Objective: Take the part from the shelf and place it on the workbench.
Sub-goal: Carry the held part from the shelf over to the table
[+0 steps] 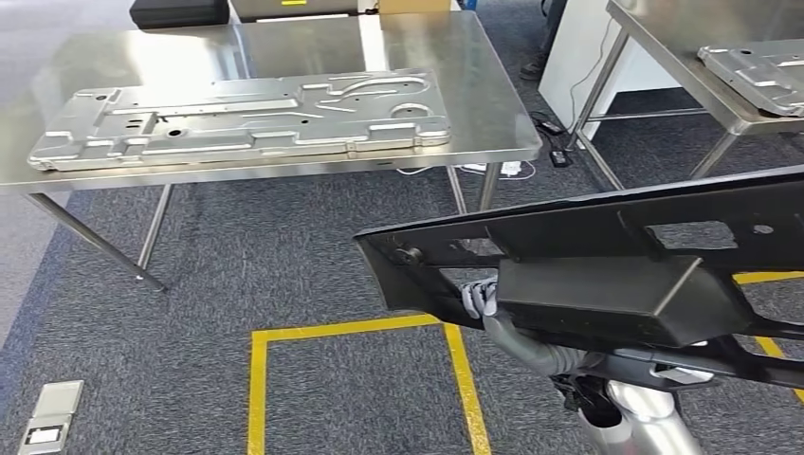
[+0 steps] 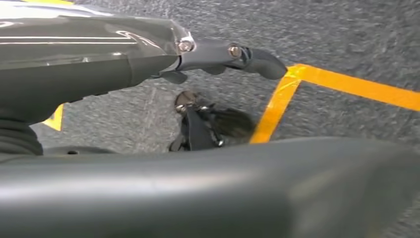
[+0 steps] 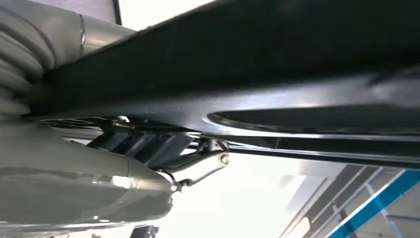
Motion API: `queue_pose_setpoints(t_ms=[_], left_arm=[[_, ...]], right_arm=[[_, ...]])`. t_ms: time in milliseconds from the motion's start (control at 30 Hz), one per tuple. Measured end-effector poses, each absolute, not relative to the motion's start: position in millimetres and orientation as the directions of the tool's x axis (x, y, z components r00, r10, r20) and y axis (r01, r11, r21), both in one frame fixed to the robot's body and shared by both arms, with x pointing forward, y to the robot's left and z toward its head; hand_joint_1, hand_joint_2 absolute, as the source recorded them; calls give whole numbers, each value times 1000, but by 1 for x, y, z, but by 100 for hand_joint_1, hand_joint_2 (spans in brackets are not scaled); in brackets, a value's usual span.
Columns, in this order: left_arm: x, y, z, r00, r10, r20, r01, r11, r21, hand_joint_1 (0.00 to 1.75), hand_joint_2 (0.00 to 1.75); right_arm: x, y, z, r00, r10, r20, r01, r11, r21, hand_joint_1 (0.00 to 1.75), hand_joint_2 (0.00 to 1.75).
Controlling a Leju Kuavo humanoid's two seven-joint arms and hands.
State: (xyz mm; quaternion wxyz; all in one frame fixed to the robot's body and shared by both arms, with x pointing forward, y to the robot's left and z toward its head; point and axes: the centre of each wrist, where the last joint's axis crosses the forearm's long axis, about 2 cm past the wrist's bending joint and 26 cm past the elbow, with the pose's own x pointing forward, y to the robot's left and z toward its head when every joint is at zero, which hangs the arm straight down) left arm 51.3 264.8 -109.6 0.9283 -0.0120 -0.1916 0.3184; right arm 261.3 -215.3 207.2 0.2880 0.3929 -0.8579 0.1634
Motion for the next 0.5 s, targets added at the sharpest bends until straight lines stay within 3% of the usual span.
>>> queue_pose_setpoints(t_ms=[500], left_arm=[[48, 267, -110, 729, 590, 347, -583, 801, -136, 0, 175]], right_arm=[[263, -217, 206, -537, -564, 627, -764, 641, -78, 175, 175]])
